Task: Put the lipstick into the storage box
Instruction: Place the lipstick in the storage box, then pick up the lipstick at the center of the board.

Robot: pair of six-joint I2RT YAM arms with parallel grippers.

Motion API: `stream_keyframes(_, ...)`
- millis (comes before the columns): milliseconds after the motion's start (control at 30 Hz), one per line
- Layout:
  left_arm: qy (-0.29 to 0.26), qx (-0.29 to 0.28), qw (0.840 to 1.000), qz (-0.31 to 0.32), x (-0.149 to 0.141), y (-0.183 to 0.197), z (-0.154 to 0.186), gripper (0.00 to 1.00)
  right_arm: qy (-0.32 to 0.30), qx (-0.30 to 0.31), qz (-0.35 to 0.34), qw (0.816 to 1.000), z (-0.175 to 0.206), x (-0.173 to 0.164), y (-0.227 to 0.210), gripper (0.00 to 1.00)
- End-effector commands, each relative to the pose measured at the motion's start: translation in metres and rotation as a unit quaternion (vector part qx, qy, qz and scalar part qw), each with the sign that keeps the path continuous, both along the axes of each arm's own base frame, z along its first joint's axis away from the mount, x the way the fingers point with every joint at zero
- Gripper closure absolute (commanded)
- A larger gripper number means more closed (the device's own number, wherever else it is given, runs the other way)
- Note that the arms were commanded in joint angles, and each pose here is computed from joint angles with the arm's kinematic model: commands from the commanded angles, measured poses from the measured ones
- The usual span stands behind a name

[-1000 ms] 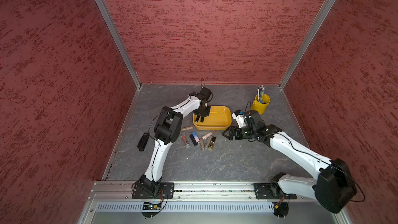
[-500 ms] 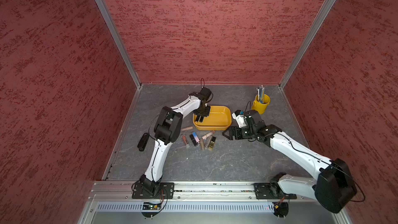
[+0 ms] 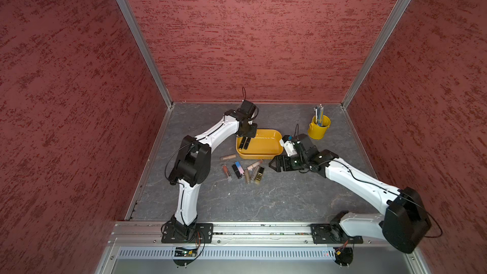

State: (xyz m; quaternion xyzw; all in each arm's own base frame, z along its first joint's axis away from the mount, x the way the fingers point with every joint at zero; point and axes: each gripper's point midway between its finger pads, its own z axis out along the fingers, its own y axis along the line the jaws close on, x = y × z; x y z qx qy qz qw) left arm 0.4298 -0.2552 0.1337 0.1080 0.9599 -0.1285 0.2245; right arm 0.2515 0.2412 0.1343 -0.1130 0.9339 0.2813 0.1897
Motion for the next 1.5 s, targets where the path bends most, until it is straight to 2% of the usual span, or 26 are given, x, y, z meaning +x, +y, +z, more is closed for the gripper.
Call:
stream_keyframes(0, -0.023, -0.082, 0.996, 0.009, -0.014, -0.004, 0.036, 0.55, 0.009, -0.066, -0.024, 0.997, -0.009, -0.002, -0.002, 0.09)
stream_keyframes(233, -0.012, -0.238, 0.971, 0.019, -0.071, 0.012, 0.057, 0.49, 0.035, -0.149, -0.037, 0.987, -0.038, -0.009, 0.018, 0.11)
stream_keyframes(400, -0.01, -0.303, 0.953, 0.011, -0.112, 0.024, 0.059, 0.44, 0.041, -0.188, -0.036, 0.981, -0.054, -0.008, 0.038, 0.11)
stream_keyframes(567, -0.011, -0.312, 0.95, 0.008, -0.143, 0.042, 0.051, 0.41, 0.042, -0.22, -0.035, 0.974, -0.065, -0.003, 0.048, 0.11)
stream_keyframes(700, -0.02, -0.321, 0.947, 0.009, -0.156, 0.053, 0.053, 0.4, 0.045, -0.24, -0.035, 0.969, -0.074, 0.002, 0.049, 0.12)
stream_keyframes(1067, -0.026, -0.327, 0.945, 0.011, -0.157, 0.058, 0.056, 0.4, 0.053, -0.266, -0.032, 0.962, -0.089, 0.005, 0.048, 0.24)
stream_keyframes(1467, -0.025, -0.325, 0.945, 0.021, -0.155, 0.064, 0.051, 0.38, 0.064, -0.259, -0.025, 0.963, -0.099, 0.006, 0.057, 0.26)
